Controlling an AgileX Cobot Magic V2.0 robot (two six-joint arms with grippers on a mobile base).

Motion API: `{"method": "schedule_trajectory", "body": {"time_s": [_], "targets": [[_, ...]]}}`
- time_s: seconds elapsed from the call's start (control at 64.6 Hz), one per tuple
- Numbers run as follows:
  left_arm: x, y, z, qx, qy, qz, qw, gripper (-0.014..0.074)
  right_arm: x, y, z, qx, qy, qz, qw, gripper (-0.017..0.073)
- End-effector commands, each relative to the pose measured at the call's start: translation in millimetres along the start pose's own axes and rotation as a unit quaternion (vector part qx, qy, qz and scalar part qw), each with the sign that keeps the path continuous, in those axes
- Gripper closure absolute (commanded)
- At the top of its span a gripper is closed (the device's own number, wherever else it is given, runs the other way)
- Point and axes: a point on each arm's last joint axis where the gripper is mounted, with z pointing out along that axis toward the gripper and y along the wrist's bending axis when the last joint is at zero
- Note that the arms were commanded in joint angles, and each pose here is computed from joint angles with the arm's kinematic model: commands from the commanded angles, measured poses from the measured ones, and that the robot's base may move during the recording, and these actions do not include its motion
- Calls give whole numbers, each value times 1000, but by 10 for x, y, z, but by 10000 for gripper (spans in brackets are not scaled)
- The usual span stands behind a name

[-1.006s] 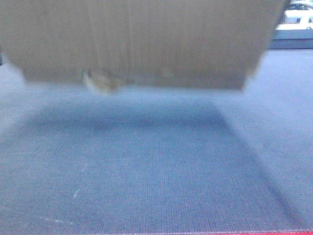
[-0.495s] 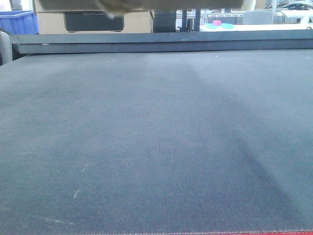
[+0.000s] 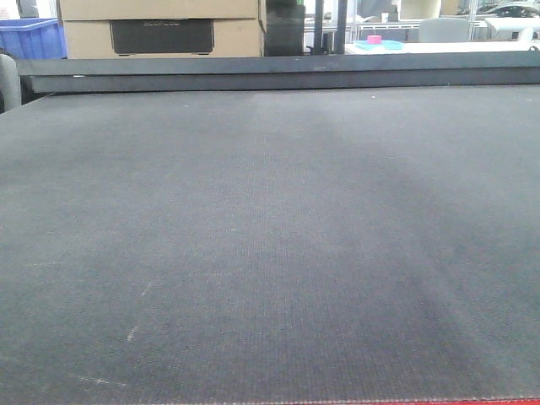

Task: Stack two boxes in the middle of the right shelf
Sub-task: 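Hold the lifted boxes and back the base away from the table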

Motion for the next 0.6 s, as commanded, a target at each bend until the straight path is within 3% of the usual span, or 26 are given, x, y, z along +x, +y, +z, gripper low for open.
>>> {"method": "schedule_trajectory", "body": {"time_s": [0.0, 0.588], "targets": [[-91, 79, -108, -16, -30, 26, 999, 705, -151, -41, -129, -2, -50, -7, 999, 712], [-88, 70, -108, -11, -28, 23, 999, 705, -151, -41, -129, -2, -50, -7, 999, 712]]}}
